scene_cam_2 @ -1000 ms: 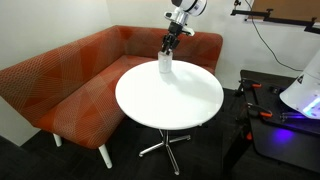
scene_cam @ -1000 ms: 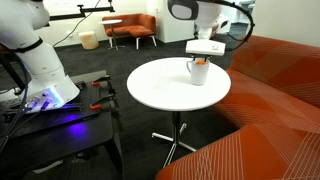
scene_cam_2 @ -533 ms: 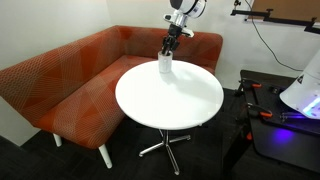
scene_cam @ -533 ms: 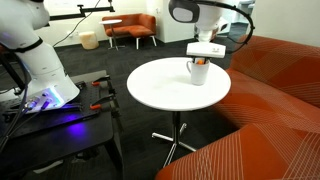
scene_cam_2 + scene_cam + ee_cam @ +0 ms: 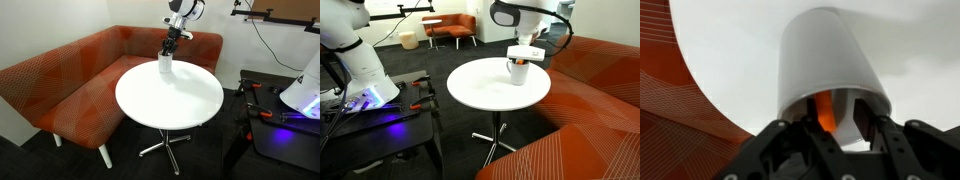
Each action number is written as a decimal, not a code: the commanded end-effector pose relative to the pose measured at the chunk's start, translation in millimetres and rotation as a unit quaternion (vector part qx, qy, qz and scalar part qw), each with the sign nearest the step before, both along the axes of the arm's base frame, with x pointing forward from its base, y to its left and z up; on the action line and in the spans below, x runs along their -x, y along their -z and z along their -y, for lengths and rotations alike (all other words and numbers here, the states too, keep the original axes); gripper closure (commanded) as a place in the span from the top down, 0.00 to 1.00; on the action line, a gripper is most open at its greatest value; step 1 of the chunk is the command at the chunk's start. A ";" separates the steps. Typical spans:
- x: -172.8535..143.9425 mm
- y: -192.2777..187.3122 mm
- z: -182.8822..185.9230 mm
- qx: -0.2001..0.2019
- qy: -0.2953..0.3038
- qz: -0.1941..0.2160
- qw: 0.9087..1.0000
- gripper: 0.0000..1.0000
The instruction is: Remove the marker from the mug and put it on the table
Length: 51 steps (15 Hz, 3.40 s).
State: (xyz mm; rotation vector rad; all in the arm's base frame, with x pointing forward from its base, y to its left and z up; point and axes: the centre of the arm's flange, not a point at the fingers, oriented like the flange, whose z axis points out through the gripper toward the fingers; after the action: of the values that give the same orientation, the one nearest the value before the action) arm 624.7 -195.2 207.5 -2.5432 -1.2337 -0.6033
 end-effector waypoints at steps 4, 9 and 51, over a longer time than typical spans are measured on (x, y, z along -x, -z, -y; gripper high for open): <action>-14.4 7.7 -0.8 0.000 0.004 0.002 1.000 0.46; -18.8 9.4 0.4 -0.001 0.007 0.004 1.000 0.00; 32.3 -169.4 -111.1 -0.041 -0.082 0.109 0.990 0.05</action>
State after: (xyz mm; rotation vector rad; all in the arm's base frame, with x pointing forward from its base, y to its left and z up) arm 607.2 -112.9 371.6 -2.4025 -1.3698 -0.8987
